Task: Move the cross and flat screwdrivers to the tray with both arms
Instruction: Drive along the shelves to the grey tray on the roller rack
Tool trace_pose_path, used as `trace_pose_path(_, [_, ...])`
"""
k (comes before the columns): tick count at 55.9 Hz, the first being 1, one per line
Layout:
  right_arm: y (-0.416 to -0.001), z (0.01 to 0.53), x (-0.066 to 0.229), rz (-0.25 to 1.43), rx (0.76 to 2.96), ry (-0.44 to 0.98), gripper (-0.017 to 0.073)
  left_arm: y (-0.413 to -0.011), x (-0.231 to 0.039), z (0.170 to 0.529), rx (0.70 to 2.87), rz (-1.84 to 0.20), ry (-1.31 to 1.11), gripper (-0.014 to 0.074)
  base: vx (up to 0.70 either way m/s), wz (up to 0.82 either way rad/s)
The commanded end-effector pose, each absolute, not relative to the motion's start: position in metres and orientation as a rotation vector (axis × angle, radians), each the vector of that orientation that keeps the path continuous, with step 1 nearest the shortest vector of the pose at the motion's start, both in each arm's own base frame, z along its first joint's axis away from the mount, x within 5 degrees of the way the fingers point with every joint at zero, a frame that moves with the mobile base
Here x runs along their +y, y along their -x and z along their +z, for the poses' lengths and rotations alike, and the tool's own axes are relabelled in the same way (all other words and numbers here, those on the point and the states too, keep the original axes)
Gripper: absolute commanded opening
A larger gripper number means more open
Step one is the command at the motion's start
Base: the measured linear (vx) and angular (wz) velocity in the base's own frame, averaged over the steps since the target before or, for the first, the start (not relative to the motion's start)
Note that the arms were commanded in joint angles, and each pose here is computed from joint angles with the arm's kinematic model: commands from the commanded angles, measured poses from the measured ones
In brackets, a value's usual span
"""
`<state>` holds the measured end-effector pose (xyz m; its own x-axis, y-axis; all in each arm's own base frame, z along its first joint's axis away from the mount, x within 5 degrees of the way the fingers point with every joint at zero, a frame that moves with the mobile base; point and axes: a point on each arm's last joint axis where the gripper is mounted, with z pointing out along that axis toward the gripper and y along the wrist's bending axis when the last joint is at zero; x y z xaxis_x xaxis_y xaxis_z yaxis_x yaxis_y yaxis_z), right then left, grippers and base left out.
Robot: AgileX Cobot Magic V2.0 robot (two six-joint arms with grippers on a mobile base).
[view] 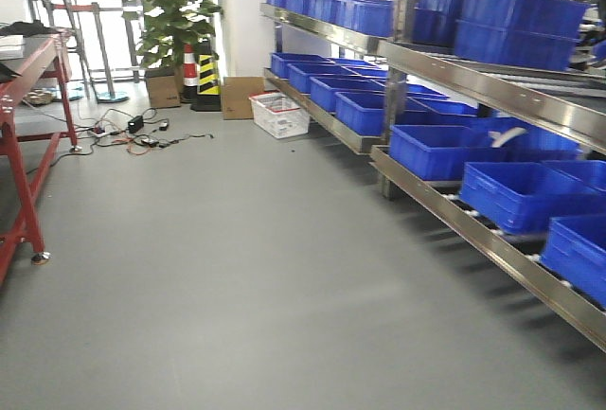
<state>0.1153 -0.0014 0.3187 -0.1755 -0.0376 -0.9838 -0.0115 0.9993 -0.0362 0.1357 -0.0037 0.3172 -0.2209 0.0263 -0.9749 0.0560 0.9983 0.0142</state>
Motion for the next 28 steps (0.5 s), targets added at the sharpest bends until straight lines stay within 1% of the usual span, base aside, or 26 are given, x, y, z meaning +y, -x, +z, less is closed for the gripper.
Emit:
trace_pose_path(1, [-0.1152, 0.3379, -0.0039, -0.053, 1.629, 0.018, -0.0005, -0.1361, -0.0013, 0.3365, 1.671, -0.016, -0.022, -0.0003, 0.67, 0.24])
trace_pose_path(15, [-0.1152, 0.3379, -0.0039, -0.053, 1.629, 0.018, -0.0005, -0.1361, -0.0013, 0.3365, 1.670, -0.016, -0.022, -0.0003, 0.68, 0.15])
trace_pose_path(28, [-0.1152, 0.3379, -0.0039, -0.053, 1.629, 0.018, -0.0005, -0.1361, -0.0014, 0.3365, 1.670, -0.017, -0.023, -0.0003, 0.67, -0.05])
